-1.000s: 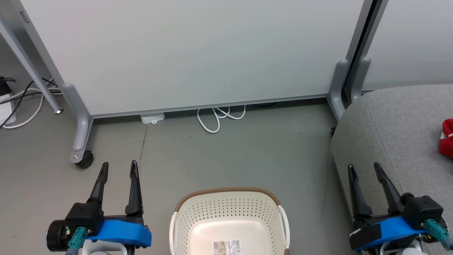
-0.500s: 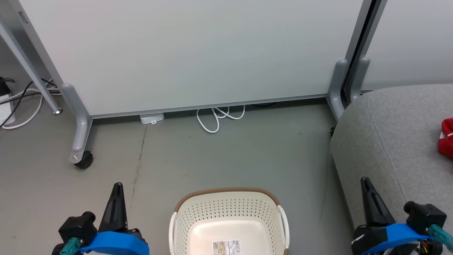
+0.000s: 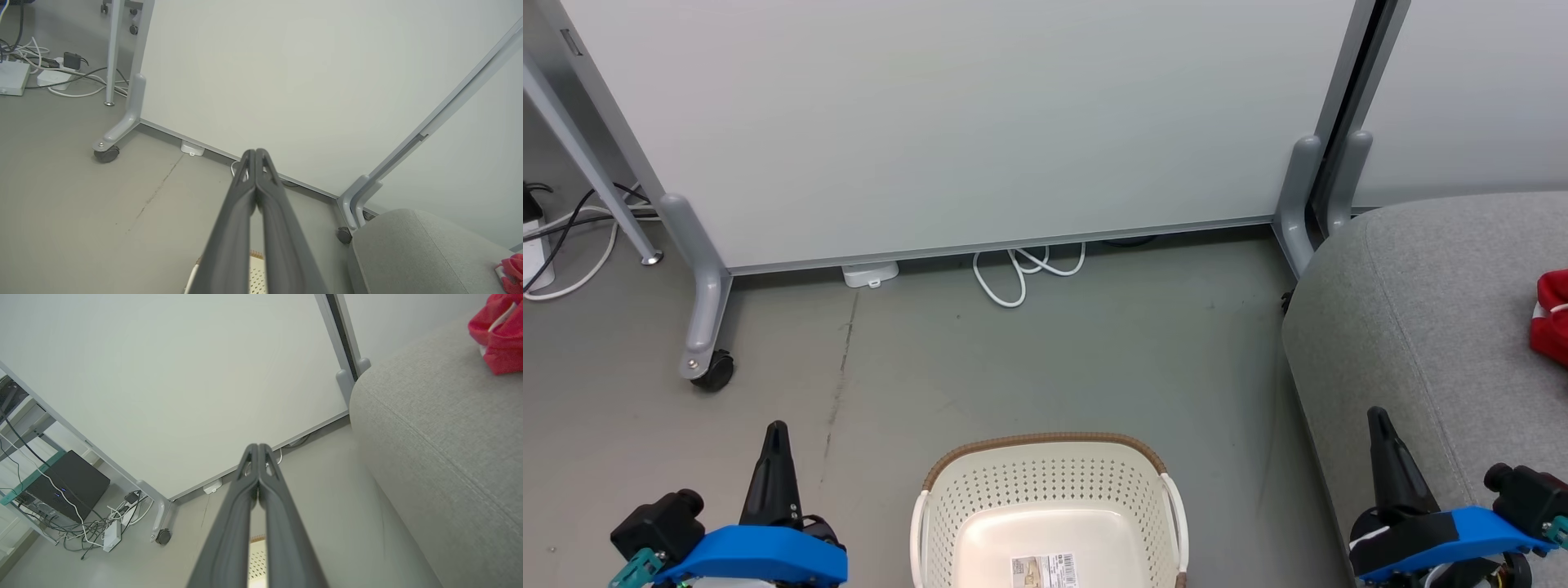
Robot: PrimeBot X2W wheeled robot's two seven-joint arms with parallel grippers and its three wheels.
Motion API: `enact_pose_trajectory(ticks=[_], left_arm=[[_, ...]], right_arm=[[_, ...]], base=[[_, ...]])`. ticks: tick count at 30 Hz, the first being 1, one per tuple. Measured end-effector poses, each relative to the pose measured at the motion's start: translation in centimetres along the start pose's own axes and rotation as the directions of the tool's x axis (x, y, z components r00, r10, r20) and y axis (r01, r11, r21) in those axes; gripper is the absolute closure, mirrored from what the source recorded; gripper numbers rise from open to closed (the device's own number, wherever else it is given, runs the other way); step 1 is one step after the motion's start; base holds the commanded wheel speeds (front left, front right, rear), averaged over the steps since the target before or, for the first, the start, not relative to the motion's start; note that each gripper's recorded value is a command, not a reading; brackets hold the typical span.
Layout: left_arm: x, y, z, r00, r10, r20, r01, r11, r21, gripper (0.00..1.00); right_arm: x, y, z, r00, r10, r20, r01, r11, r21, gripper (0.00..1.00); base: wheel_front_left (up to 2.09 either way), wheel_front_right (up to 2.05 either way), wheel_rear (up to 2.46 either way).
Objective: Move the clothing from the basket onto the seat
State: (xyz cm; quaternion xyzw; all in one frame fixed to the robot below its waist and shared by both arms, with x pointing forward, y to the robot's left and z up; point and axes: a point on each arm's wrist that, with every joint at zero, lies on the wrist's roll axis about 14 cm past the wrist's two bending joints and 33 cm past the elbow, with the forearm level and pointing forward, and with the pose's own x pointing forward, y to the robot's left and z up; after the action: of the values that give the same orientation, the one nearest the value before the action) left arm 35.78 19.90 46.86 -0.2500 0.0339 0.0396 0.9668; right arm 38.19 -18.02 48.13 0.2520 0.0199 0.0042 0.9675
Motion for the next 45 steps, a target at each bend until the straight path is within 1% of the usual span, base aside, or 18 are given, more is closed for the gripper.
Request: enact_pose_trajectory(ticks=[9, 18, 32, 45], left_arm=[[0.4, 0.0, 0.3, 1.000, 0.007, -0.004, -0.008, 0.991, -0.137, 1.00], [0.6, 0.1, 0.4, 1.000, 0.015, -0.013, -0.018, 0.965, -0.261, 1.00], [1.1, -0.1, 1.0, 1.000, 0.011, -0.013, -0.015, 0.905, -0.426, 1.00], [1.4, -0.3, 1.2, 1.000, -0.002, -0.014, -0.006, 0.834, -0.552, 1.00]], right_arm=[[0.0, -0.5, 0.1, 1.000, -0.024, -0.006, 0.025, 0.991, 0.135, 1.00], [0.0, -0.7, 0.3, 0.999, -0.039, -0.011, 0.041, 0.965, 0.257, 1.00], [0.1, -0.9, 0.6, 0.999, -0.046, -0.017, 0.049, 0.905, 0.423, 1.00], [0.3, -0.9, 1.0, 0.999, -0.044, -0.014, 0.045, 0.837, 0.546, 1.00]], base=[[0.00, 0.00, 0.00], [0.00, 0.00, 0.00], [0.00, 0.00, 0.00], [0.00, 0.00, 0.00]])
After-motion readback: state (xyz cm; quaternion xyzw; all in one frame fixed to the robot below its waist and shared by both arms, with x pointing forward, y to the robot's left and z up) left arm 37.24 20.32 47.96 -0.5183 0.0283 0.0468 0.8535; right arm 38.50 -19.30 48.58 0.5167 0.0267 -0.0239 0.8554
